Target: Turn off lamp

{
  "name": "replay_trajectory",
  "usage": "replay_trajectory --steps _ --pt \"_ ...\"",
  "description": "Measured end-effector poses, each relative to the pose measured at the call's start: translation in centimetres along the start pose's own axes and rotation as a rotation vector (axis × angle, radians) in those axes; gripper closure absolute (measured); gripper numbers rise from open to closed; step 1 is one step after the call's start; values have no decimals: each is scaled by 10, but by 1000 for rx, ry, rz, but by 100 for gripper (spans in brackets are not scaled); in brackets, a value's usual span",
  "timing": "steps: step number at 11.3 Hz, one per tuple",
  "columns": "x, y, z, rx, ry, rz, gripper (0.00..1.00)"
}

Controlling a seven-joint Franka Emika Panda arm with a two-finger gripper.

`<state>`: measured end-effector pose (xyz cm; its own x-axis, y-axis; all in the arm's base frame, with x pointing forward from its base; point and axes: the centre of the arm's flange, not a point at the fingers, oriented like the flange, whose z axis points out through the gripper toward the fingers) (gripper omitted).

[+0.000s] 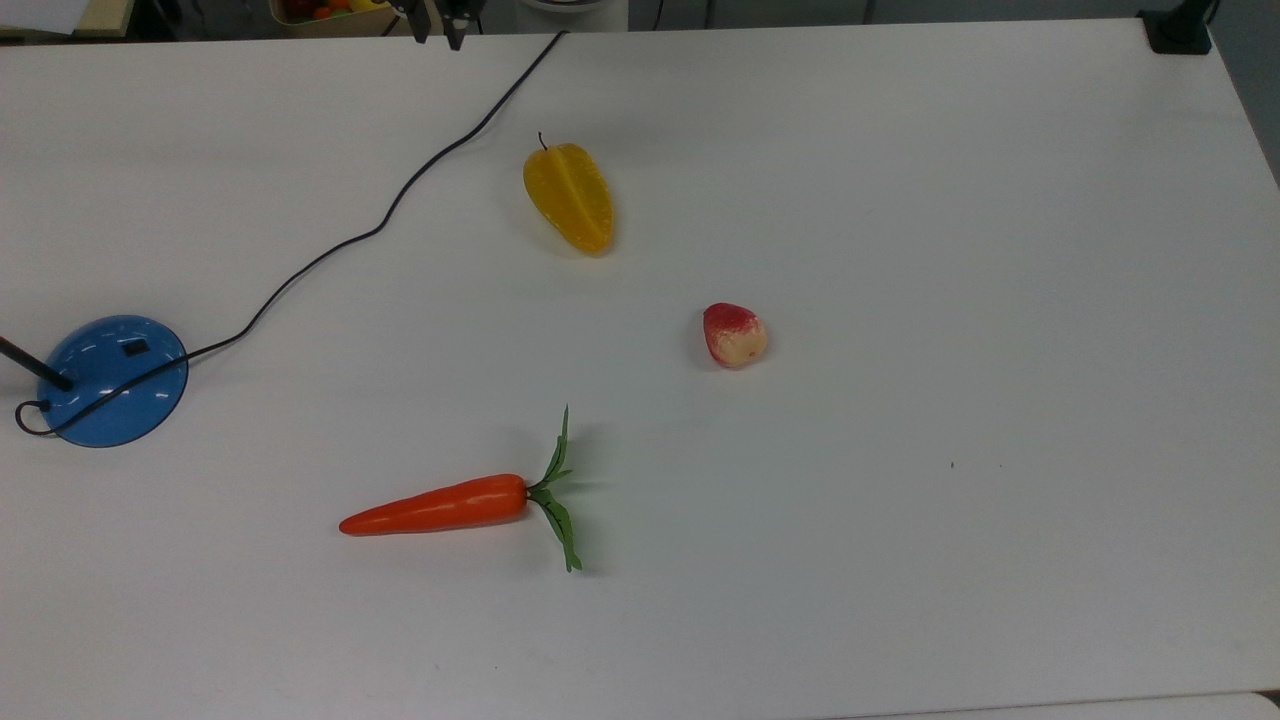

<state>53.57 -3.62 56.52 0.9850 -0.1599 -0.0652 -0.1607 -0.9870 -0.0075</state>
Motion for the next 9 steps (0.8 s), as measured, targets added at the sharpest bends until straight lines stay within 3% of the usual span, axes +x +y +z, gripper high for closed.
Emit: replay_trajectory --steps 4,5,9 --pt "-1 4 -10 4 21 -98 9" --pt "-1 3 -11 4 23 -104 0" --pt "-1 6 -27 5 43 -100 0"
